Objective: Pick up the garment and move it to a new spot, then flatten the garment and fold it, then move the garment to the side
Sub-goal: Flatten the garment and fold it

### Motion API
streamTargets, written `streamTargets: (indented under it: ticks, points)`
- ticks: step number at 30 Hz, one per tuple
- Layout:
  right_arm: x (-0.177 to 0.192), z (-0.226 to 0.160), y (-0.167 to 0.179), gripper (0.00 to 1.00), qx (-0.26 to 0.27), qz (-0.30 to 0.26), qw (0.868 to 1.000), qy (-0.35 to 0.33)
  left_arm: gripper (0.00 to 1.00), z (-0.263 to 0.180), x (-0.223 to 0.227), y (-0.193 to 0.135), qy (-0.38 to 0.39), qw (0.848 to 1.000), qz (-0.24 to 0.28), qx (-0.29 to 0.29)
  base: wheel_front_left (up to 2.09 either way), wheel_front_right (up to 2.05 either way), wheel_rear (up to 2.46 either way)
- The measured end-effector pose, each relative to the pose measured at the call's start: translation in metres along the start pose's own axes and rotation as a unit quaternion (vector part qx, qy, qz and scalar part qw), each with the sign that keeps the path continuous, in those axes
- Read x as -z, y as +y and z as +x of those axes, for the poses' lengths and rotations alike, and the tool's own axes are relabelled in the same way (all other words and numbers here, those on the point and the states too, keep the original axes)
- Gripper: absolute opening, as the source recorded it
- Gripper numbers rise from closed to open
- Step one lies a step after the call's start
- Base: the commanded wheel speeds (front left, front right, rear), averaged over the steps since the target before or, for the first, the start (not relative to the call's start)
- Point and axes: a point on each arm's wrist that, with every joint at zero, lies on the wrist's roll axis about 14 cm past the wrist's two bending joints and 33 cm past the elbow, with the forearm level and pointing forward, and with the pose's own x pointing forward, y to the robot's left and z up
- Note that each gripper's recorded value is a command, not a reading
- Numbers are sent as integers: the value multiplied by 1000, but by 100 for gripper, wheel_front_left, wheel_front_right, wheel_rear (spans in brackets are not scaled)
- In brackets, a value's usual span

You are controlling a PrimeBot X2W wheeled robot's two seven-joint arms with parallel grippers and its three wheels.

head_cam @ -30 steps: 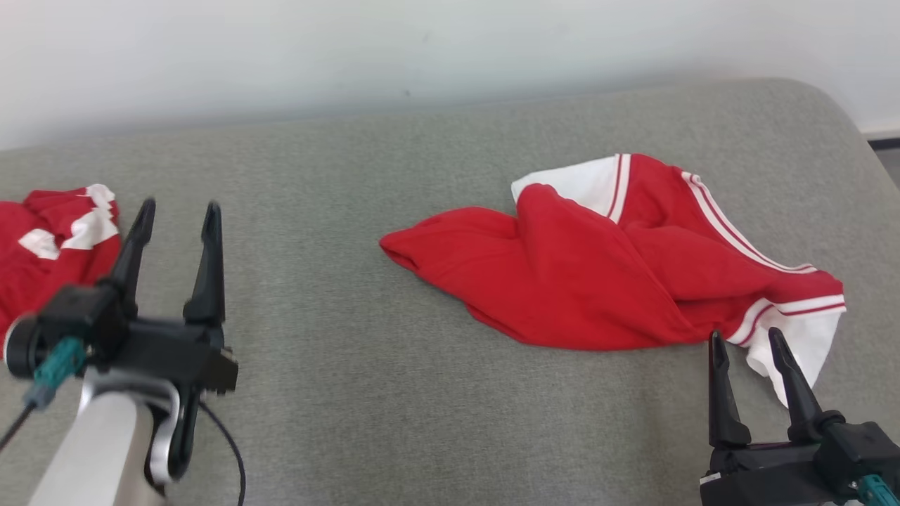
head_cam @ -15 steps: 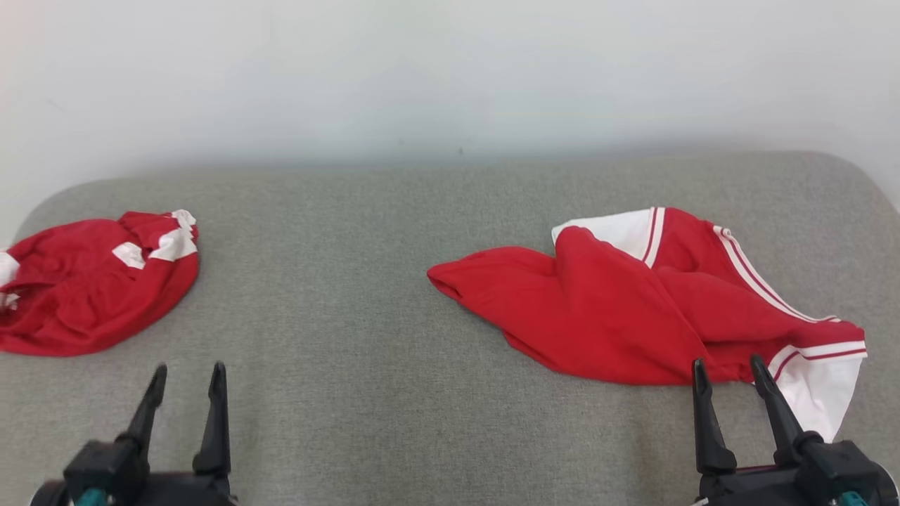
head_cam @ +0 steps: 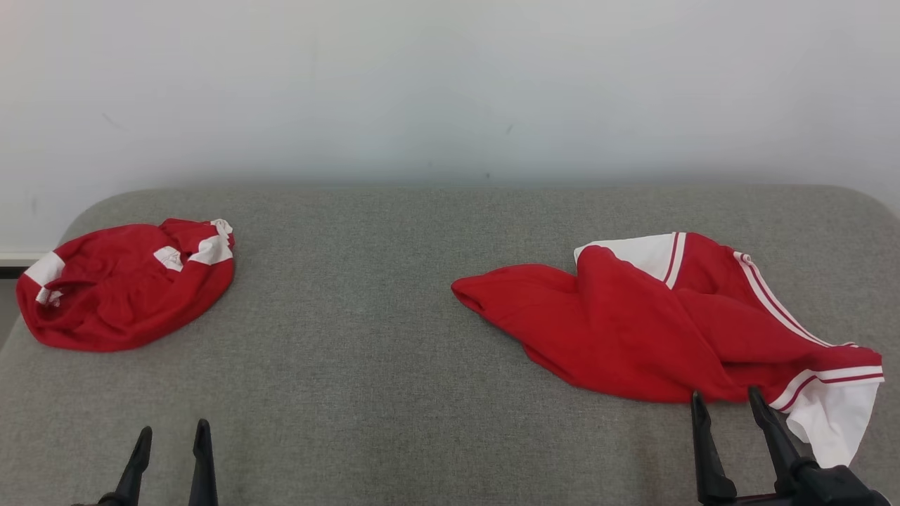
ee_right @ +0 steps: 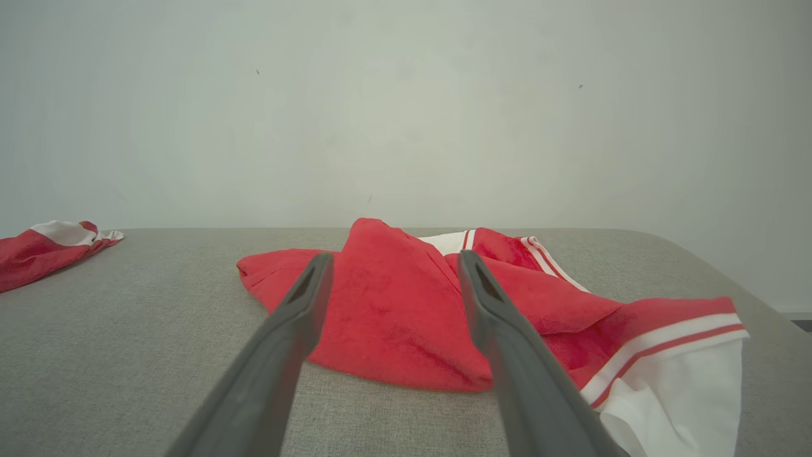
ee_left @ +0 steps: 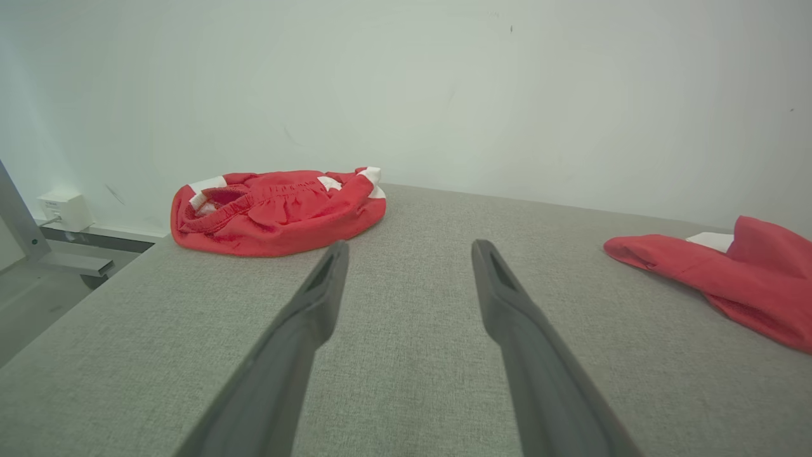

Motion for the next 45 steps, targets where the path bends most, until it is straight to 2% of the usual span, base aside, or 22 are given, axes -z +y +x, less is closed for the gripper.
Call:
streamTargets:
  ticks: [19, 26, 35, 40, 41, 45]
  points:
    - [12, -2, 4, 100, -5, 3, 1000, 20, 100, -8, 13, 3, 18, 1000, -7, -10, 0, 0, 0]
    - [12, 4, 5, 100, -7, 4, 1000, 18, 100, 17, 2, 2, 4, 1000, 5, 10, 0, 0, 0]
    - [14, 12, -12, 100, 20, -1, 1000, 20, 100, 102, -46, -45, -51, 991, 48, 111, 0, 0, 0]
    - [18, 9, -28, 100, 46, -3, 999, 28, 100, 145, -60, -86, -63, 981, 66, 173, 0, 0, 0]
    - [20, 6, -36, 100, 60, -5, 998, 31, 100, 159, -61, -105, -64, 976, 69, 197, 0, 0, 0]
    - [26, -3, -52, 100, 87, -5, 995, 43, 100, 181, -57, -144, -57, 966, 69, 242, 0, 0, 0]
